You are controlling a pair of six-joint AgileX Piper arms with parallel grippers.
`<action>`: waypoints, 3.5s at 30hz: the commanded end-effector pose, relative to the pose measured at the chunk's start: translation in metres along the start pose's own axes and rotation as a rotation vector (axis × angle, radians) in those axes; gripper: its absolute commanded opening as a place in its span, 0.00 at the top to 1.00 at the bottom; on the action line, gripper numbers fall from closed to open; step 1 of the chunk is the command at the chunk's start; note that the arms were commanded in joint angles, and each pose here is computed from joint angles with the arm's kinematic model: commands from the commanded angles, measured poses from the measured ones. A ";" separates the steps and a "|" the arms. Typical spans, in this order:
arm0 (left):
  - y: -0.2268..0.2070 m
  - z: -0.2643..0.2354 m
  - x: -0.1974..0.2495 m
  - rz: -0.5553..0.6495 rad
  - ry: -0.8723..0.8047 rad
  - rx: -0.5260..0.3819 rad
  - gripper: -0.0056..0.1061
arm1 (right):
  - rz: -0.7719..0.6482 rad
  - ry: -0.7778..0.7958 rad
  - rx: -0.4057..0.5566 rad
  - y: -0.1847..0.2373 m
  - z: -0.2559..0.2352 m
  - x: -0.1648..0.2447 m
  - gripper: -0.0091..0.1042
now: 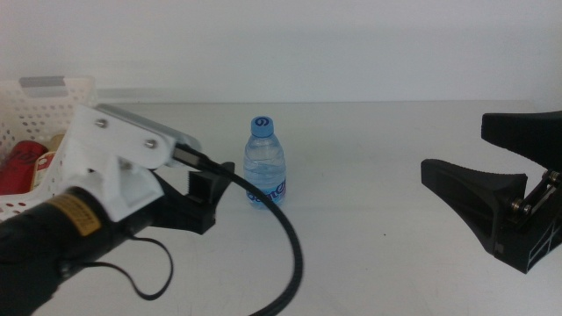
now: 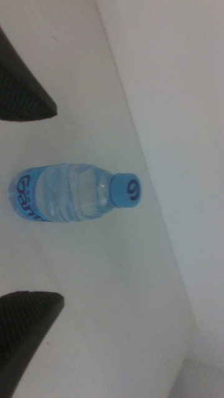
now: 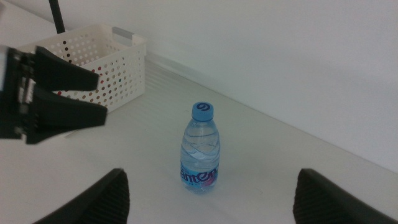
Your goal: Use arms to grab the bottles and put them into the dustbin to the left of the table.
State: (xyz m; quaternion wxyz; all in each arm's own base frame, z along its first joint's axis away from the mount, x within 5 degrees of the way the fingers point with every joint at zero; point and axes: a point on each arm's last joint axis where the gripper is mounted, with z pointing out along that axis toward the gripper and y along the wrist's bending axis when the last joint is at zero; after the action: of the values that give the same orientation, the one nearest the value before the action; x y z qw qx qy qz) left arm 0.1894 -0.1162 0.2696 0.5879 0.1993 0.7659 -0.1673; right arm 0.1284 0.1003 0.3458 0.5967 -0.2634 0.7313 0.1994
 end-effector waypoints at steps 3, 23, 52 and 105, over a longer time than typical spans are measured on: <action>-0.001 0.011 -0.013 0.016 -0.103 0.002 0.14 | -0.015 -0.099 0.008 -0.001 -0.003 -0.015 0.29; -0.004 0.047 0.047 -0.059 -0.269 0.049 0.14 | -0.015 -0.099 0.008 -0.001 -0.003 -0.015 0.29; 0.020 0.139 0.064 -0.114 -0.306 0.110 0.14 | -0.020 -0.099 0.008 -0.001 -0.003 -0.015 0.29; 0.027 0.071 -0.045 -0.148 0.065 -0.065 0.88 | -0.020 -0.099 0.008 -0.001 -0.003 -0.015 0.29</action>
State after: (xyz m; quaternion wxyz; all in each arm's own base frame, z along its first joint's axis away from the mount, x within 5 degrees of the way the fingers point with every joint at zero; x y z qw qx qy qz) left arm 0.2734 -0.1329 0.2543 0.5108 0.1549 0.8316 -0.1537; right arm 0.1284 0.1003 0.3456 0.5957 -0.2641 0.7320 0.1988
